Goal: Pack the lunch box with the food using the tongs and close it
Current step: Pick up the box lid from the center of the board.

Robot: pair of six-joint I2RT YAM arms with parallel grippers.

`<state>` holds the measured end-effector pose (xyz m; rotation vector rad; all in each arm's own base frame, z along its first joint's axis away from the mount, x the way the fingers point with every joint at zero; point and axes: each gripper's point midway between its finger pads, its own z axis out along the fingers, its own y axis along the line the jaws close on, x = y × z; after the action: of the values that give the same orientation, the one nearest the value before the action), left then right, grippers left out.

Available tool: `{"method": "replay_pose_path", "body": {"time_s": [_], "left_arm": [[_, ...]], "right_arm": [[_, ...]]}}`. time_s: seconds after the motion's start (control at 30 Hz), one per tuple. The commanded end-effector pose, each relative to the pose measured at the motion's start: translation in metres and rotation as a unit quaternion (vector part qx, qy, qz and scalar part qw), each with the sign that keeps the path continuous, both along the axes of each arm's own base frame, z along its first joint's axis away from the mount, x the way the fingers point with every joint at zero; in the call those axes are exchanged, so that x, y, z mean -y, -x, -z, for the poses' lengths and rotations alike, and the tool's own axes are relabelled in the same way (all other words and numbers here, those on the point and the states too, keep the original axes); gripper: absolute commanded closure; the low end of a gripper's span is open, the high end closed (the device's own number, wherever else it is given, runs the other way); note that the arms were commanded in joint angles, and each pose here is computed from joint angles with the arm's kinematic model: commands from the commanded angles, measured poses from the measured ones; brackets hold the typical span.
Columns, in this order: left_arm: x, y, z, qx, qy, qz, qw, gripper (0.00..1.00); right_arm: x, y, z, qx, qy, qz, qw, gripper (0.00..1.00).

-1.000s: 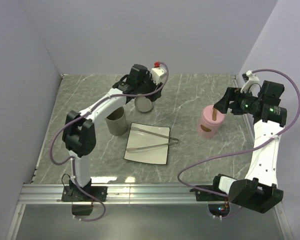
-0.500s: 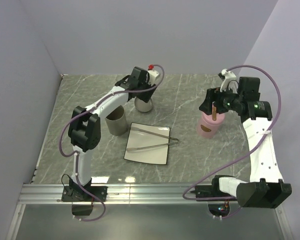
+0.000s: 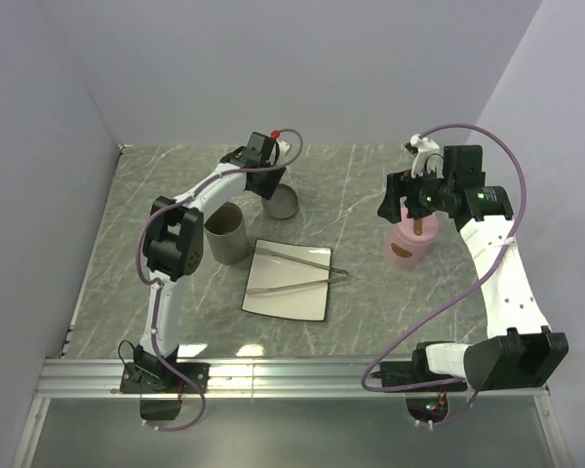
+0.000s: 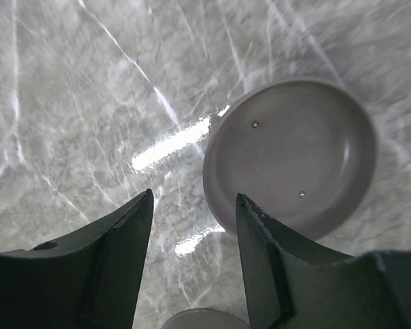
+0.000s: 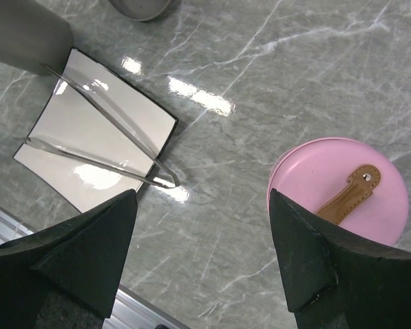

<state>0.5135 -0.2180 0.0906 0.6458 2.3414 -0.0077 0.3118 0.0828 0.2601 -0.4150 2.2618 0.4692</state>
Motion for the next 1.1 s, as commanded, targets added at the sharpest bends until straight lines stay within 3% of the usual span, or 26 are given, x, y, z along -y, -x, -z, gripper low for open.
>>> {"method": "replay_pose_path", "body": {"time_s": [0.0,0.4,0.53,0.63,0.9,1.07], "left_arm": [[0.008,-0.01,-0.015,0.012,0.024,-0.001,1.0,0.44],[0.017,-0.018,0.006,-0.007,0.043,0.01,0.999,0.62],[0.017,-0.023,0.007,-0.006,0.052,0.007,0.999,0.82],[0.015,-0.025,0.007,-0.006,0.055,0.003,0.998,0.89],[0.013,-0.028,0.004,-0.013,0.079,0.004,0.997,1.0],[0.021,-0.025,-0.034,-0.02,0.164,0.025,0.986,1.0]], "right_arm": [[-0.001,-0.01,-0.018,0.038,0.0,-0.001,0.999,0.16],[-0.012,-0.013,-0.024,0.032,-0.027,-0.021,0.999,0.16],[-0.014,-0.014,-0.029,0.036,-0.034,-0.024,0.998,0.16],[-0.015,-0.014,-0.03,0.037,-0.038,-0.025,0.998,0.16],[-0.021,-0.013,-0.035,0.038,-0.053,-0.036,0.997,0.16],[-0.024,-0.013,-0.041,0.049,-0.061,-0.042,0.996,0.16]]}}
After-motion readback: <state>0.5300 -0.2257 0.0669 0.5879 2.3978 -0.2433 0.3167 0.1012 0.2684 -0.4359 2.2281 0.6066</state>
